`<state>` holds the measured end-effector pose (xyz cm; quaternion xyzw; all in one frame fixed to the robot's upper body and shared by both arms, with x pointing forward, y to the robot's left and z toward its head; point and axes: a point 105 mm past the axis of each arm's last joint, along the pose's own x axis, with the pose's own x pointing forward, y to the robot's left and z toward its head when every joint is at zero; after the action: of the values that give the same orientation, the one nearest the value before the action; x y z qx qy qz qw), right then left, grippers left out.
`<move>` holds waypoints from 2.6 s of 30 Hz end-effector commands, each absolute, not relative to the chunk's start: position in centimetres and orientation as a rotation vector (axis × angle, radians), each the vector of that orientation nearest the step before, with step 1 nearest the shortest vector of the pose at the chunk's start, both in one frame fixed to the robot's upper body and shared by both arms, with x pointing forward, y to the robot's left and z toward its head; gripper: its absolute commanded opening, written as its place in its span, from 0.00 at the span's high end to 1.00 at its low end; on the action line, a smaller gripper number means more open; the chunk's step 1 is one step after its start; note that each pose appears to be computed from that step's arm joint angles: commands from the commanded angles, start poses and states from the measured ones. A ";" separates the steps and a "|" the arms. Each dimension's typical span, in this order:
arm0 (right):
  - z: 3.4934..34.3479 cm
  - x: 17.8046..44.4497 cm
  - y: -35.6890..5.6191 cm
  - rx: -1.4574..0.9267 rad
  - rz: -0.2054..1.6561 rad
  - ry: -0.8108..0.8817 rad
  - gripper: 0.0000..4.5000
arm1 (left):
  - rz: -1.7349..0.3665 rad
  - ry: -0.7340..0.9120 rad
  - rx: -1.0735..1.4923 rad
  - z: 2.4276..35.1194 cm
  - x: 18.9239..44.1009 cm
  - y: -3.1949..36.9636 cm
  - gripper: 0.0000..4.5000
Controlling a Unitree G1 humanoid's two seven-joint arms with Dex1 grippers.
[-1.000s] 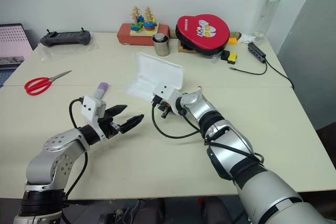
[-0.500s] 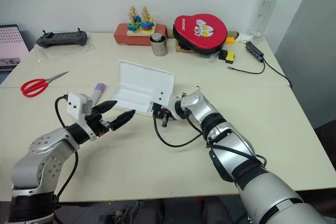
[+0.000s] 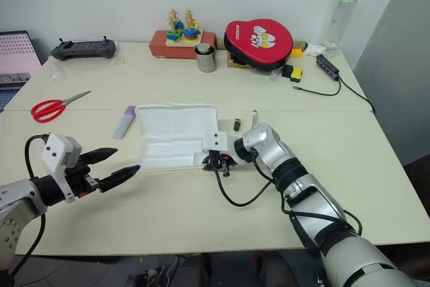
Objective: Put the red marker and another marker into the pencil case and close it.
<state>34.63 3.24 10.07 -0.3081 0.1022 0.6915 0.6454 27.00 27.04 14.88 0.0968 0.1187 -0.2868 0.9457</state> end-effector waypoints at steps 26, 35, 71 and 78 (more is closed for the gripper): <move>17.8 41.4 -8.0 0.164 0.268 0.122 0.02 | -0.932 0.017 0.143 17.8 32.4 12.2 0.00; 11.5 40.6 -5.8 0.017 0.302 0.315 0.02 | -0.936 0.005 0.144 18.0 32.8 11.6 0.00; 23.0 36.0 0.2 -0.344 1.069 -0.241 0.93 | -0.644 0.047 0.059 17.5 30.1 21.3 0.00; 18.5 35.2 3.9 -0.692 1.359 -0.141 0.93 | -0.449 0.062 0.042 16.9 29.4 26.8 0.00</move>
<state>35.67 2.94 18.15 -0.2828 -0.0409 0.5957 0.7507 29.58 26.24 15.43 0.0070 0.0589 -0.2356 0.9700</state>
